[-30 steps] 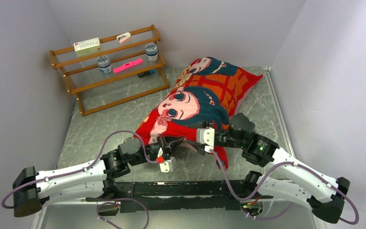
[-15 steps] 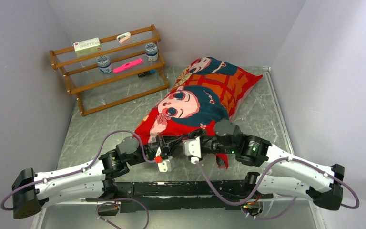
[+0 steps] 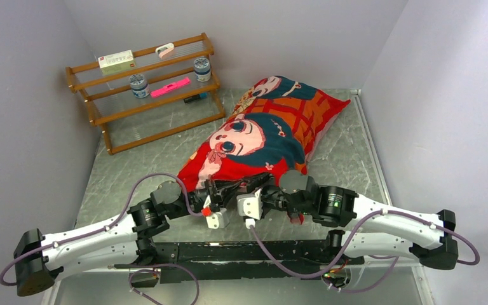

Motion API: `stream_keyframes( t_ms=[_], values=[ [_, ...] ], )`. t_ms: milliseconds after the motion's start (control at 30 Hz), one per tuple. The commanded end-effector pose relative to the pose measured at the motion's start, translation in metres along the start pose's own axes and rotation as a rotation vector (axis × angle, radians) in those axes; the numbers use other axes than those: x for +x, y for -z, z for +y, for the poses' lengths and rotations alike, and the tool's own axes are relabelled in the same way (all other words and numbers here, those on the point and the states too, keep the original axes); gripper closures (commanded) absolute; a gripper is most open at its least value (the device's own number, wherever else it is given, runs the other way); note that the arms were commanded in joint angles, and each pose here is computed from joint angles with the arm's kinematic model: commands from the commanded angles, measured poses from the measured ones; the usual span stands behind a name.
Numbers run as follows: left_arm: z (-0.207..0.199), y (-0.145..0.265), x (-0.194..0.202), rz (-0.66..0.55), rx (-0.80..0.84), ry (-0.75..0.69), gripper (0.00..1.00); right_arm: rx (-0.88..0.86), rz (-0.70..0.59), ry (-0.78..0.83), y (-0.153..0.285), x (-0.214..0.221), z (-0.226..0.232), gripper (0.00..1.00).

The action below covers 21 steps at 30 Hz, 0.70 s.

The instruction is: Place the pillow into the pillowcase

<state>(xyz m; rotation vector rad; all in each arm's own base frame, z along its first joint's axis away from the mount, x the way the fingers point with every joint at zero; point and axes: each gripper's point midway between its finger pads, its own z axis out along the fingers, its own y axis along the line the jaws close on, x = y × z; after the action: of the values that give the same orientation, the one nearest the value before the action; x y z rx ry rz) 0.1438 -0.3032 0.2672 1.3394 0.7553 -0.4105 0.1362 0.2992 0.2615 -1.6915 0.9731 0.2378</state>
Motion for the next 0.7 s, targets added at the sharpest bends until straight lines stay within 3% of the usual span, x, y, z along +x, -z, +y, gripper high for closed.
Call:
stream_keyframes(
  t_ms=[0,500,667],
  values=[
    [0.048,0.004,-0.051,-0.146,-0.12,-0.055,0.95,0.053,0.044,0.019,0.009,0.0,-0.017,0.51],
    [0.039,0.0,-0.055,-0.174,-0.062,-0.032,0.95,0.179,-0.03,0.098,0.0,-0.016,-0.038,1.0],
    [0.028,-0.005,-0.049,-0.158,0.001,-0.007,0.93,0.271,-0.119,0.131,0.005,-0.031,-0.052,1.0]
  ],
)
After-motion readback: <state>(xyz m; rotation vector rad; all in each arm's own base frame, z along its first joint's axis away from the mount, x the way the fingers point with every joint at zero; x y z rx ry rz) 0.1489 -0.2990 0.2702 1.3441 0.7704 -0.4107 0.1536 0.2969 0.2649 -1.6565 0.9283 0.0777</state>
